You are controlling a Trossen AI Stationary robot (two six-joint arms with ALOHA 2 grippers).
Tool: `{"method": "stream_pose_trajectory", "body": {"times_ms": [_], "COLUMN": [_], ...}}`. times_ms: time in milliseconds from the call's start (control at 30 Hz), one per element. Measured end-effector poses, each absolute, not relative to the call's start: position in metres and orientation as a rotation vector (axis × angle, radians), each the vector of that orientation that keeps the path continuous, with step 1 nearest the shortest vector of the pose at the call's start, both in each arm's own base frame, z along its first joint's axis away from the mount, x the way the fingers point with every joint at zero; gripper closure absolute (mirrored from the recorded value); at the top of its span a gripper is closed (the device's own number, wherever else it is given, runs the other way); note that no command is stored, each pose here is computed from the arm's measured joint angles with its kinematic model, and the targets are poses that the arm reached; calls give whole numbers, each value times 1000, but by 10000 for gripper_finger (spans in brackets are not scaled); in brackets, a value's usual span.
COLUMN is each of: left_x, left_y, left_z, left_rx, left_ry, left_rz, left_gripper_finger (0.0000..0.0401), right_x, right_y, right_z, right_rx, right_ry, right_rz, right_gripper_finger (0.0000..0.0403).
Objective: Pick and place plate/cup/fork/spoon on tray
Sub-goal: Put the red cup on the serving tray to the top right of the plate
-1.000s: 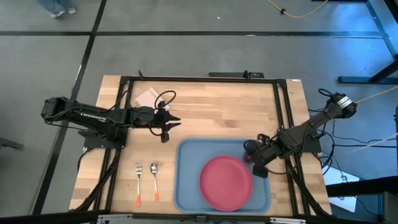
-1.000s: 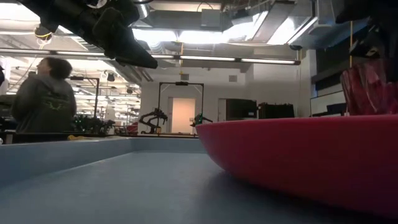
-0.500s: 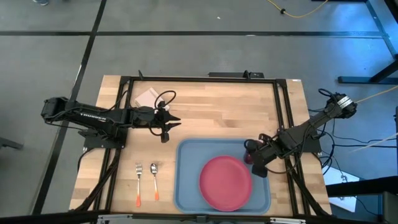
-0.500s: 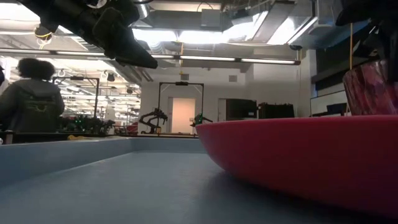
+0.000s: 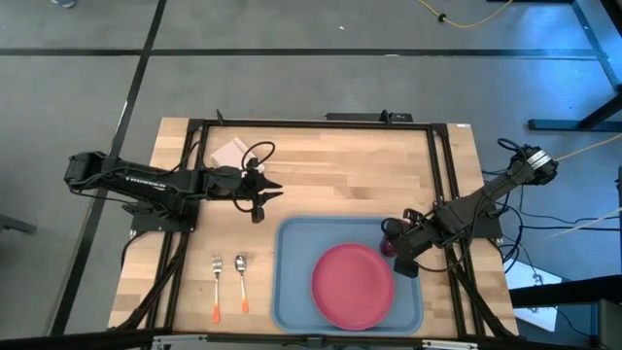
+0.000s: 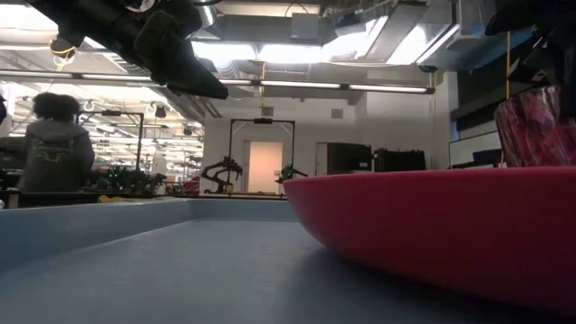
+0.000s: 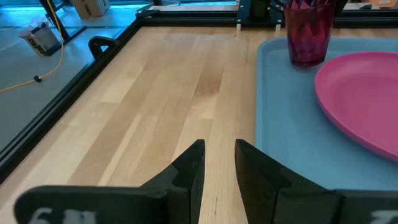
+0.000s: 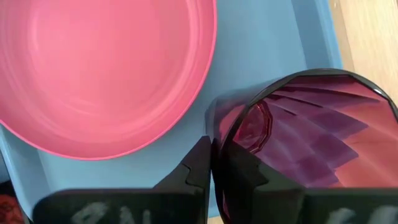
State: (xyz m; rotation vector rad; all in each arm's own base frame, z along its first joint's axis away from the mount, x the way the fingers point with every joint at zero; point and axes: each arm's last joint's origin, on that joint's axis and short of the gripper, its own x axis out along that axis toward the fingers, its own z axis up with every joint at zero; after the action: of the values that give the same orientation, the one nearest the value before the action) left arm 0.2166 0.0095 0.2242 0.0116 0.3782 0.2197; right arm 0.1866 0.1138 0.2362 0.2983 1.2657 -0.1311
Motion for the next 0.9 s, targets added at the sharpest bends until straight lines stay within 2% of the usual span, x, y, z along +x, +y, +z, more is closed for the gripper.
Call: {"method": "stream_pose_trajectory", "body": {"times_ms": [900], "left_x": [217], "left_y": [10], "left_z": [224], "left_rx": [12], "left_ry": [378], "left_rz": [220], "left_gripper_finger": [319], "right_x": [186], "right_y": [113], "right_z": [236], "right_rx": [199], "right_ry": [1274], "right_rz": [-65], "right_gripper_finger": [368]}}
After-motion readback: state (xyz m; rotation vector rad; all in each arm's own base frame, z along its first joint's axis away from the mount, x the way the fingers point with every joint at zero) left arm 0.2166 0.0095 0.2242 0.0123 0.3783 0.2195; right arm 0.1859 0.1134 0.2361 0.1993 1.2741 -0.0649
